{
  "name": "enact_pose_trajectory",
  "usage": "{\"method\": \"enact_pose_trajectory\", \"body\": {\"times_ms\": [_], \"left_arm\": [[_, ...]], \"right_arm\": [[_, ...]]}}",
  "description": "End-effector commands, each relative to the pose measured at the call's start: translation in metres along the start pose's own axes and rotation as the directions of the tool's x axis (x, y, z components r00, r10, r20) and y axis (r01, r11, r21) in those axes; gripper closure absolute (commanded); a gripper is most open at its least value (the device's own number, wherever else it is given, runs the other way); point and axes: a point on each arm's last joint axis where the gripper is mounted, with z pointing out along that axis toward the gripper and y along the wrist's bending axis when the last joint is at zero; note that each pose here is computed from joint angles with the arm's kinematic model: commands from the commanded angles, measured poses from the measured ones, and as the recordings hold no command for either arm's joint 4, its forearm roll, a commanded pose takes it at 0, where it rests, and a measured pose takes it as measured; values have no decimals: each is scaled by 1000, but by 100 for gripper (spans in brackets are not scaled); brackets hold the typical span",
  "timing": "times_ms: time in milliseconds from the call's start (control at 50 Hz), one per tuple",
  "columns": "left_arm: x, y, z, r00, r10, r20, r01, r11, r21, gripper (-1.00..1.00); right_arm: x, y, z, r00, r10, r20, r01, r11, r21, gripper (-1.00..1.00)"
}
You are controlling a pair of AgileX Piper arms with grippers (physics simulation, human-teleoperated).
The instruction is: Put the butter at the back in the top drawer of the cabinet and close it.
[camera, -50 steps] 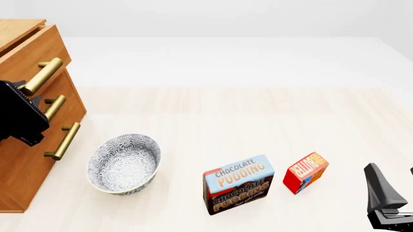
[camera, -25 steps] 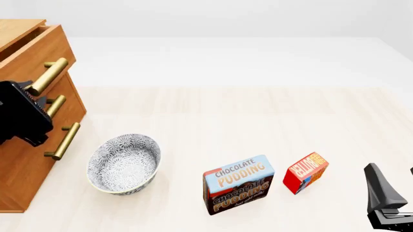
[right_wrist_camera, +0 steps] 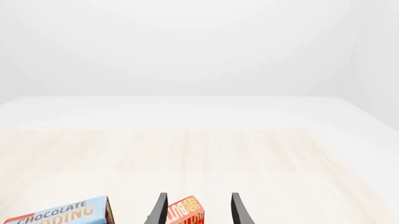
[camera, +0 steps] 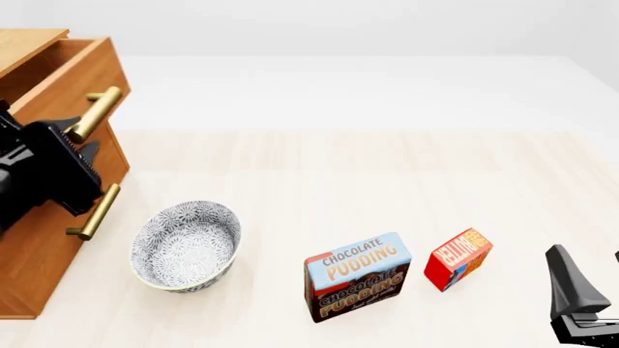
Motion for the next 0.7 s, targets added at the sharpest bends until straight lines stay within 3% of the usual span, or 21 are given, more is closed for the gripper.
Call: {"method": "enact_pose_trajectory", "body": {"times_ms": [20,400,700], "left_arm": [[-9,-13,19,999,-25,25,23,997,69,100],[-21,-12,11,997,-4,74,-2,996,84,100],[-35,-1,-2,992,-7,124,-3,997,81,100]], "right_arm": [[0,0,0,1000,0,0,0,1000,0,-100],[0,0,0,1000,0,0,0,1000,0,-100],[0,0,0,1000,0,0,0,1000,0,-100]]}}
